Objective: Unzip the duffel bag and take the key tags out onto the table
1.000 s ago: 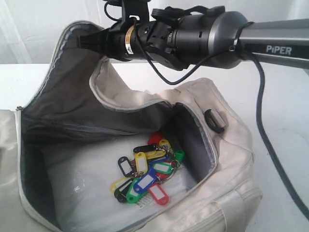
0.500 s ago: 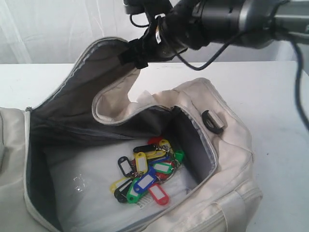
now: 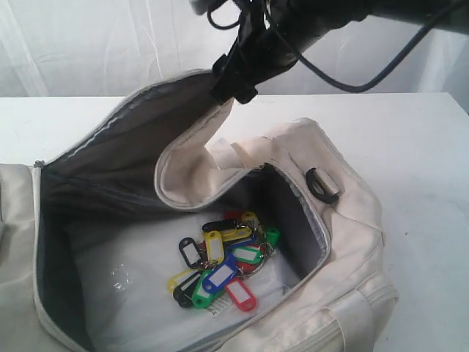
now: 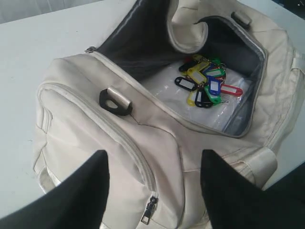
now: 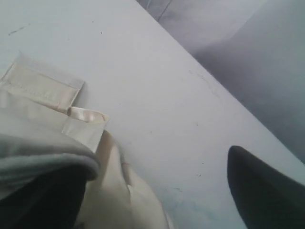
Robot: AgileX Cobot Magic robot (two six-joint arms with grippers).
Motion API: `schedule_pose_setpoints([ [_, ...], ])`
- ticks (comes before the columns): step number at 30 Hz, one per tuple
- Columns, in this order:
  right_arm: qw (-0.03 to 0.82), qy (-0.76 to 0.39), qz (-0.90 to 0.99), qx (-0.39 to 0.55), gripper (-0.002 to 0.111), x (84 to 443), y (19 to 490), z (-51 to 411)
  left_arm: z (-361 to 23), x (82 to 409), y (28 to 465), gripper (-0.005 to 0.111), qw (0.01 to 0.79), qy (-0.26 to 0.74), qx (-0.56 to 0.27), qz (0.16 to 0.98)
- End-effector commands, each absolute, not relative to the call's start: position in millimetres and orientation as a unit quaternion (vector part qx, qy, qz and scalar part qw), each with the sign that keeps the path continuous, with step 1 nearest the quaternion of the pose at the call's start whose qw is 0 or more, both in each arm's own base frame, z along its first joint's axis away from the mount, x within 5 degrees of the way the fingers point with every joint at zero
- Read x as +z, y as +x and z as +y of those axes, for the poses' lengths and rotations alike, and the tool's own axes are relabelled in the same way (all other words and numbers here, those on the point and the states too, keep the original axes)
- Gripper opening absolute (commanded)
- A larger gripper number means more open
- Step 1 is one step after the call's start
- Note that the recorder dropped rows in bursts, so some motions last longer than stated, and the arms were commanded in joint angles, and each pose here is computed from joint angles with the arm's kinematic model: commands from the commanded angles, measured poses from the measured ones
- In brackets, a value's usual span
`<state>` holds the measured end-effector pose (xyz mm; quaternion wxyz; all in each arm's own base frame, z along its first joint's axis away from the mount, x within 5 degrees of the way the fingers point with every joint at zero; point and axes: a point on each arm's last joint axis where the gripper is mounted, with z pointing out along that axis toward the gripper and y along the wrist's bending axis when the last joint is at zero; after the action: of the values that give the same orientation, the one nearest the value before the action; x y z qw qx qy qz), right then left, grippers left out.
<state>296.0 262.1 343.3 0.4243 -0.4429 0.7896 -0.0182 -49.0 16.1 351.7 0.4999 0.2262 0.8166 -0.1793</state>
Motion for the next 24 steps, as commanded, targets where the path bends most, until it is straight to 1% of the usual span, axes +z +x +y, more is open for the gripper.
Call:
schedule_pose_setpoints([
  [1,0.336,-0.412,0.847,-0.014,0.076,300.4,303.1,269.7,17.5,347.2,-54.5,0.06,0.475,0.231,-0.178,0.83],
  [4,0.254,-0.419,0.872,-0.012,0.076,270.3,301.4,274.0,17.6,347.0,-54.6,0.06,0.474,0.231,-0.178,0.831],
  [7,0.225,-0.413,0.883,0.01,0.076,260.5,298.6,278.1,17.7,346.7,-54.8,0.06,0.473,0.232,-0.178,0.832],
  [9,0.215,-0.434,0.874,0.028,0.076,260.3,295.4,281.1,17.7,346.7,-54.8,0.06,0.473,0.232,-0.178,0.832],
  [13,0.23,-0.452,0.861,0.049,0.076,276.5,292.4,283.5,17.5,346.2,-54.5,0.06,0.472,0.232,-0.177,0.832],
  [19,0.272,-0.515,0.812,0.043,0.076,325.7,274.0,266.5,17.5,346.3,-54.5,0.06,0.472,0.232,-0.177,0.832],
  [22,0.267,-0.569,0.776,0.06,0.076,342.7,258.1,259.7,17.5,346.3,-54.5,0.06,0.472,0.232,-0.177,0.832],
  [24,0.257,-0.607,0.749,0.072,0.076,346.3,247.3,258.4,17.5,346.3,-54.5,0.06,0.472,0.232,-0.177,0.832],
])
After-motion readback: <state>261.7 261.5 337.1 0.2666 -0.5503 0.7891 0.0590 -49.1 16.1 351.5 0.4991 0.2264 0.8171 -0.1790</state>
